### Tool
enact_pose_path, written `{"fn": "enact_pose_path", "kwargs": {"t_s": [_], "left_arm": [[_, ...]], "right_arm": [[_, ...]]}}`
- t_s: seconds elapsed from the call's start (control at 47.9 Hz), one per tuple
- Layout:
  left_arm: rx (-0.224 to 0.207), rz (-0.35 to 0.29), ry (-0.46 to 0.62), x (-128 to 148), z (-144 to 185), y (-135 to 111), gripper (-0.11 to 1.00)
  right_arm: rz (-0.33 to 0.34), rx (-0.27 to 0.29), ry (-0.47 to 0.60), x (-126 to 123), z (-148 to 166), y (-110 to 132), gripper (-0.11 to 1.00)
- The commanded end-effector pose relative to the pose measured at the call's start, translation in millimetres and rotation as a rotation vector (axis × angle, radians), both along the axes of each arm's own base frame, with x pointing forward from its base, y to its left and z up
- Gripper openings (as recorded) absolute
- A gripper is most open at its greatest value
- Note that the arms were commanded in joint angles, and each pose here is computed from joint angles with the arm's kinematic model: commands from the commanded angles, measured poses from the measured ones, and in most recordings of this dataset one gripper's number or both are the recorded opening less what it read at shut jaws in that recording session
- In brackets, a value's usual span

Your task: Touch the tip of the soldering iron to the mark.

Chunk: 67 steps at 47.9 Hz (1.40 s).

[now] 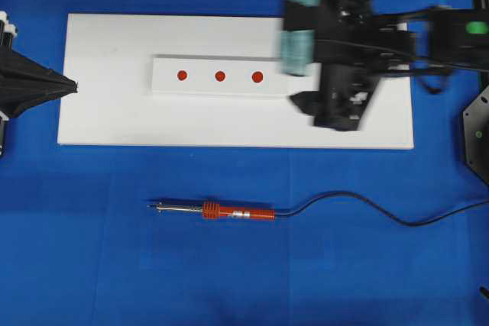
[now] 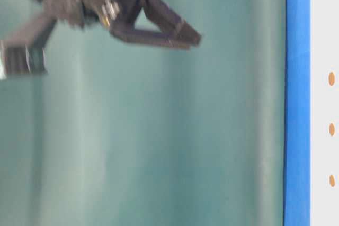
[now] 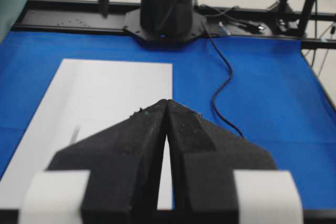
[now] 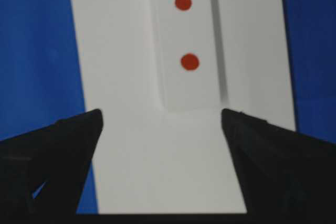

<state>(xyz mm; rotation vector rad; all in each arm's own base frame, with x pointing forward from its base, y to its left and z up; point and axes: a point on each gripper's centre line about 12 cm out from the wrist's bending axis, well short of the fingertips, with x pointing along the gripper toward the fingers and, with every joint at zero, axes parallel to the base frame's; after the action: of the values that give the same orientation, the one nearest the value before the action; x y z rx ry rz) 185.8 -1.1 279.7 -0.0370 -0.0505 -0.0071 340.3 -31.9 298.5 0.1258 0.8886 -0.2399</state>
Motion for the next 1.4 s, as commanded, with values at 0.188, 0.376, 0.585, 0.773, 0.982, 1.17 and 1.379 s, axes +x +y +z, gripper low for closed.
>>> {"fn": "enact_pose_path", "kwargs": {"t_s": [0.188, 0.376, 0.585, 0.773, 0.982, 1.17, 1.379], "left_arm": [[0.001, -0.002, -0.012, 1, 5, 0, 0.0], [0.0, -0.002, -0.015, 1, 5, 0, 0.0], [0.0, -0.002, -0.015, 1, 5, 0, 0.0], [0.0, -0.002, -0.014, 1, 4, 0, 0.0], [0.001, -0.002, -0.012, 1, 4, 0, 0.0], [0.0, -0.002, -0.012, 1, 4, 0, 0.0], [-0.002, -0.002, -0.011, 1, 4, 0, 0.0]], "right_arm": [[0.011, -0.014, -0.249, -84, 27, 3, 0.85], [0.012, -0.018, -0.326, -130, 22, 6, 0.85], [0.013, -0.019, -0.358, -163, 2, 8, 0.85], [0.018, -0.018, -0.39, -176, -20, 10, 0.83], [0.024, -0.015, -0.391, -180, -36, 11, 0.82], [0.025, -0.013, -0.388, -180, -38, 11, 0.82], [0.024, -0.012, -0.392, -180, -37, 11, 0.82]]}}
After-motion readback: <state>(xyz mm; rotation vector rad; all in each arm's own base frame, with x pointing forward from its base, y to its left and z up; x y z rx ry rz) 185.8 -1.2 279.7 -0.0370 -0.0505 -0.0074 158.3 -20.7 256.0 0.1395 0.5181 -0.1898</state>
